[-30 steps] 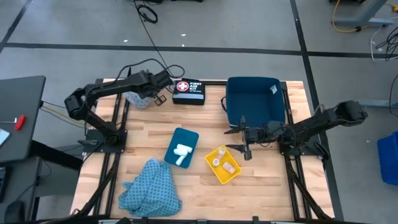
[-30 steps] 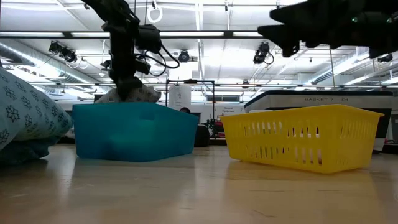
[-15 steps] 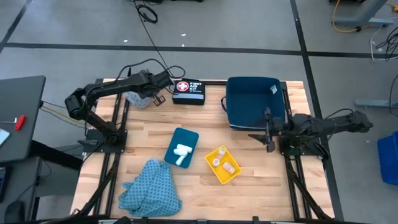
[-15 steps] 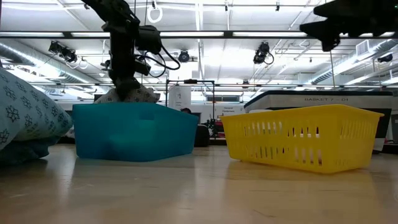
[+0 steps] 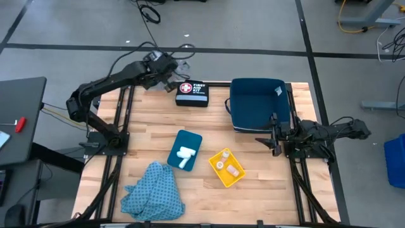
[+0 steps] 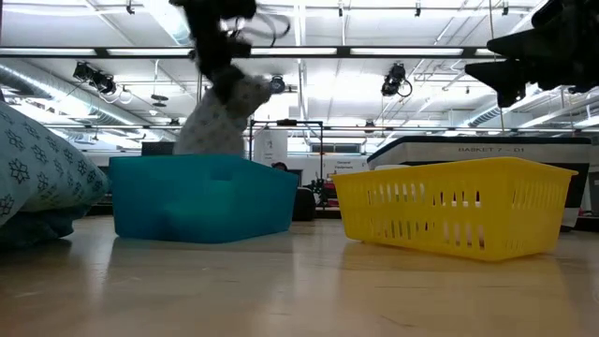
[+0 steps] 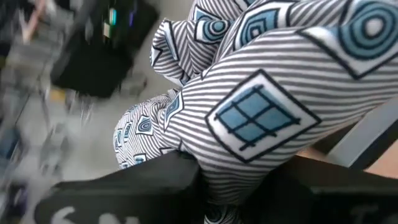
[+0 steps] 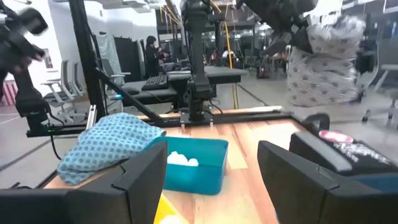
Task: Pick & place medical supplies in basket/bin
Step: Put the gray patient gown into the blue laundry bin
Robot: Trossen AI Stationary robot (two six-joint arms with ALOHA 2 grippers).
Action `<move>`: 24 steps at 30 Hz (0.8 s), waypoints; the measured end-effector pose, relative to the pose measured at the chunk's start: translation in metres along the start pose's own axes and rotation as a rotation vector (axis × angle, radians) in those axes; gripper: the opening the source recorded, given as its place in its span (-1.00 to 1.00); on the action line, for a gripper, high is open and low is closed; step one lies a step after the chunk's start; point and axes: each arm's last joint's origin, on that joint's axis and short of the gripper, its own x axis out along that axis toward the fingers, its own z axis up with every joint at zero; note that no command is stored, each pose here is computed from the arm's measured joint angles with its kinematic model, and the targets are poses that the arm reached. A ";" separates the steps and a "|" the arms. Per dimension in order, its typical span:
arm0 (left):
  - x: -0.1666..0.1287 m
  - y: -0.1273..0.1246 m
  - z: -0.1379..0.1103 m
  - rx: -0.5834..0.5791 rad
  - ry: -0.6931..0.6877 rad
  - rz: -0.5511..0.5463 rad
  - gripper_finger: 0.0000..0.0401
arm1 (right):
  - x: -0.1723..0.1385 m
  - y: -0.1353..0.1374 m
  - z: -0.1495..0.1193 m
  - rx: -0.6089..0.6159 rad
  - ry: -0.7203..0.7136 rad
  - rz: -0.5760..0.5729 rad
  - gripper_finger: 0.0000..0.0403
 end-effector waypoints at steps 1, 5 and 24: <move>-0.007 0.000 0.007 0.001 -0.047 -0.010 -0.77 | -0.001 0.000 0.001 -0.016 -0.009 0.003 0.28; -0.036 -0.010 0.032 0.012 -0.267 -0.090 -0.77 | -0.004 -0.001 0.006 -0.070 -0.067 -0.004 0.28; -0.062 -0.138 0.100 0.196 -0.945 -0.414 -0.77 | -0.011 -0.007 0.011 -0.162 -0.112 -0.208 0.28</move>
